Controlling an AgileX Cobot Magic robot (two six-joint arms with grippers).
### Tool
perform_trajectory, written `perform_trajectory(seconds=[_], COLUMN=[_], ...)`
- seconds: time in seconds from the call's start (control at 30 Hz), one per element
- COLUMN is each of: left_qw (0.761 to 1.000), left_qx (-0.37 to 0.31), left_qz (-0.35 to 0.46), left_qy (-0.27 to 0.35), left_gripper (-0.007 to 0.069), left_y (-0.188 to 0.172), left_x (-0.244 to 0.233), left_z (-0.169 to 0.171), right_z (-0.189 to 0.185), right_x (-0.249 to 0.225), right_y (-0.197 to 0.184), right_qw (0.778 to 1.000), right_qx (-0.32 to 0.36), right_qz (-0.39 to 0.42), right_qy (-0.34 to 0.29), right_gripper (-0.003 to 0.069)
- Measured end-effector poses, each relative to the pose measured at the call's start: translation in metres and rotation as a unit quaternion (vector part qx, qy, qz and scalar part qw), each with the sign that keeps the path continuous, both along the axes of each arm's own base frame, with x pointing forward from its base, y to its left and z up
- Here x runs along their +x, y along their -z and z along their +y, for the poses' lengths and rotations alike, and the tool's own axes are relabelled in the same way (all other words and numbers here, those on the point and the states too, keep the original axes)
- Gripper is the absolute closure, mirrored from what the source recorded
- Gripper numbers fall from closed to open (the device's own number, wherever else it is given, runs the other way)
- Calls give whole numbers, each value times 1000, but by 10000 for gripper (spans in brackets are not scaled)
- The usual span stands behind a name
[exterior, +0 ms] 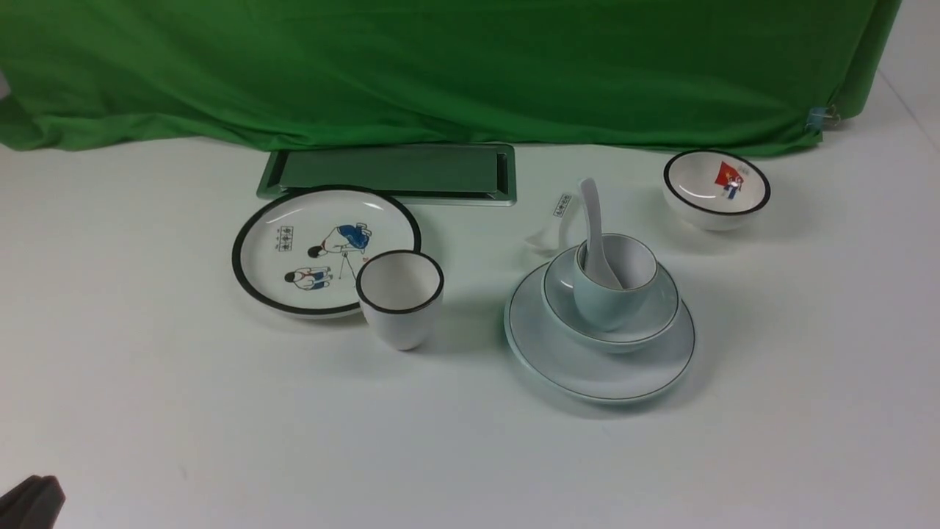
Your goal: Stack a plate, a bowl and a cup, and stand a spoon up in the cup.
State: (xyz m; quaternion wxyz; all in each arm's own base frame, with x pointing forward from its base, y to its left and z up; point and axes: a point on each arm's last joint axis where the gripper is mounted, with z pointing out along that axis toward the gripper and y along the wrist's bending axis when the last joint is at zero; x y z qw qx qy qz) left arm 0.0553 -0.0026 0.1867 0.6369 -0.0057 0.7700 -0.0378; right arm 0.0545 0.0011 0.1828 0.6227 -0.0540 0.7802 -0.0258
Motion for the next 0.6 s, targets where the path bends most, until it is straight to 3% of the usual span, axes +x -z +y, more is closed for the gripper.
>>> perform_trajectory(seconds=[0.6], left_qw=[1000], left_qx=[0], left_qz=[0], left_qy=[0], left_gripper=[654], left_y=[0], left_x=[0], left_z=[0], right_z=[0], right_x=[0], right_y=[0], right_qw=[1000], right_qx=[0], right_qz=[0], right_qy=[0], right_gripper=[574])
